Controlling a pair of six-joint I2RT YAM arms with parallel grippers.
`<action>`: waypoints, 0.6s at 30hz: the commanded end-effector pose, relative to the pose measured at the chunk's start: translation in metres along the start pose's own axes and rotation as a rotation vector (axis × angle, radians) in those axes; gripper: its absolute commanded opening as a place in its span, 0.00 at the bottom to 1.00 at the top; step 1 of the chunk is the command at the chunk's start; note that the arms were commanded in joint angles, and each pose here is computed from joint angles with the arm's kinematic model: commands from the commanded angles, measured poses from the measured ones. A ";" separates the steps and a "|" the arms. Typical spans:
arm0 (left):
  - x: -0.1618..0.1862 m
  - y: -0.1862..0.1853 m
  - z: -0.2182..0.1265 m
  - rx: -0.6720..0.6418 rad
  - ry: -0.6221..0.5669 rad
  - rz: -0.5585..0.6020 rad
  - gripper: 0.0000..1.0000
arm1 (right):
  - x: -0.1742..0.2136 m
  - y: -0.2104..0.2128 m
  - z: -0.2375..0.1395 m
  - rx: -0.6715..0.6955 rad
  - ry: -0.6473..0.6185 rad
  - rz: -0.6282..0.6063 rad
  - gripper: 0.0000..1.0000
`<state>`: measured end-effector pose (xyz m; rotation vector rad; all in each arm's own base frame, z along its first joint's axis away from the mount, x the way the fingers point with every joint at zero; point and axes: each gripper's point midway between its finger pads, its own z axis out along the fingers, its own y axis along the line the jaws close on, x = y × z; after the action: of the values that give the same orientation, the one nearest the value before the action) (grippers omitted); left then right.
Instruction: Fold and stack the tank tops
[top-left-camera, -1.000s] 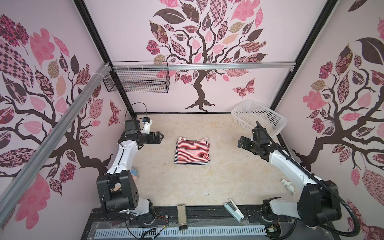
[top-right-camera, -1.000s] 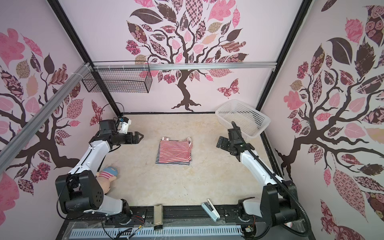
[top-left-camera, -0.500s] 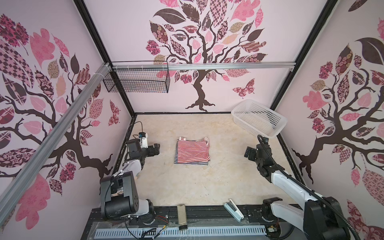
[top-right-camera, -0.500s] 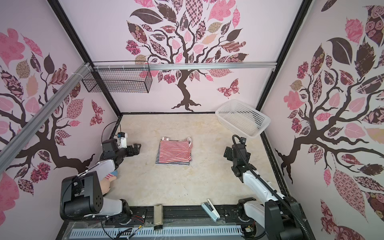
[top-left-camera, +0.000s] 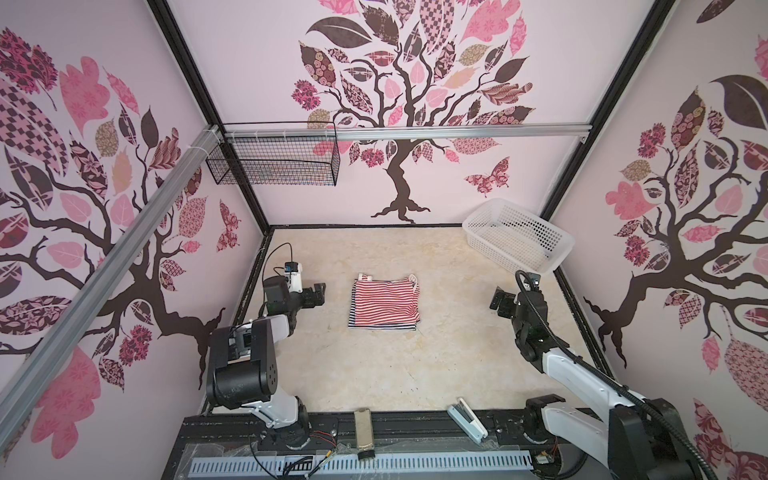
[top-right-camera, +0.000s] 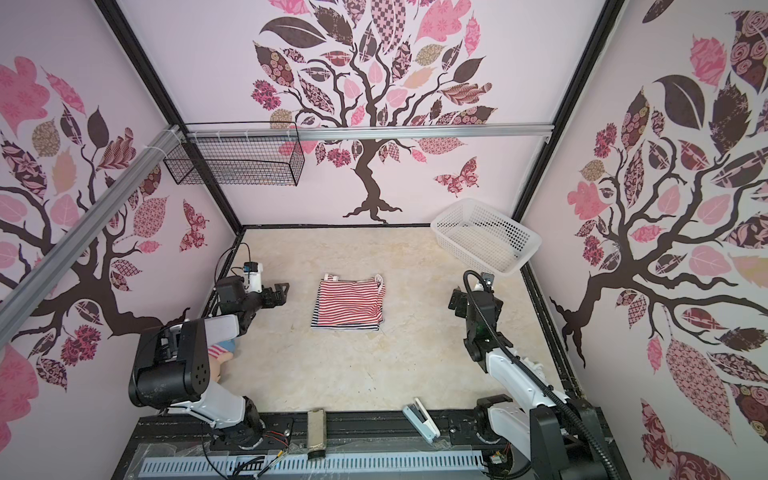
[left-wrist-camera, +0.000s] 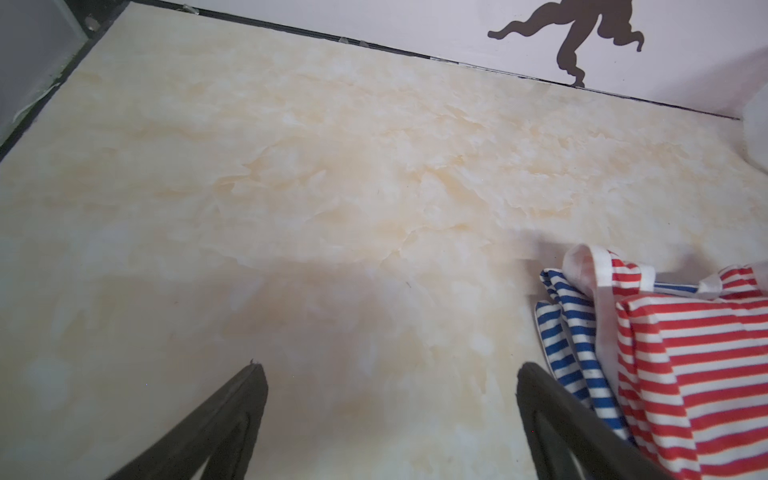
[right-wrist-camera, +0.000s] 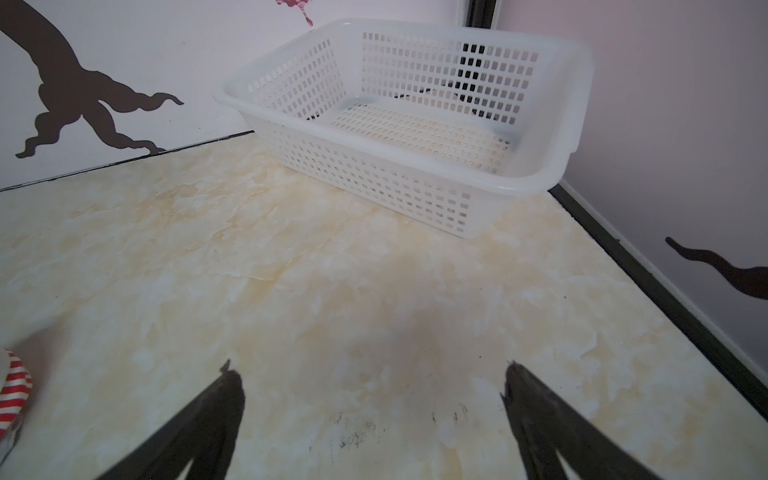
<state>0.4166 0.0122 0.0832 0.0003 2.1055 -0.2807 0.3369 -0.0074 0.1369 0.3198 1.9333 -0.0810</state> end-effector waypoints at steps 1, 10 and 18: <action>-0.017 -0.015 0.006 -0.008 -0.035 0.086 0.98 | -0.006 -0.002 0.002 0.009 -0.055 -0.023 1.00; -0.010 -0.023 -0.034 -0.071 -0.279 0.161 0.98 | -0.003 0.004 0.013 -0.016 -0.106 -0.085 1.00; -0.003 -0.026 -0.028 -0.062 -0.268 0.175 0.98 | 0.001 0.010 0.030 -0.057 -0.128 -0.119 1.00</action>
<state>0.3911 -0.0064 0.0946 0.0918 1.8844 -0.1253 0.3517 -0.0050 0.1010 0.1750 1.9210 -0.1509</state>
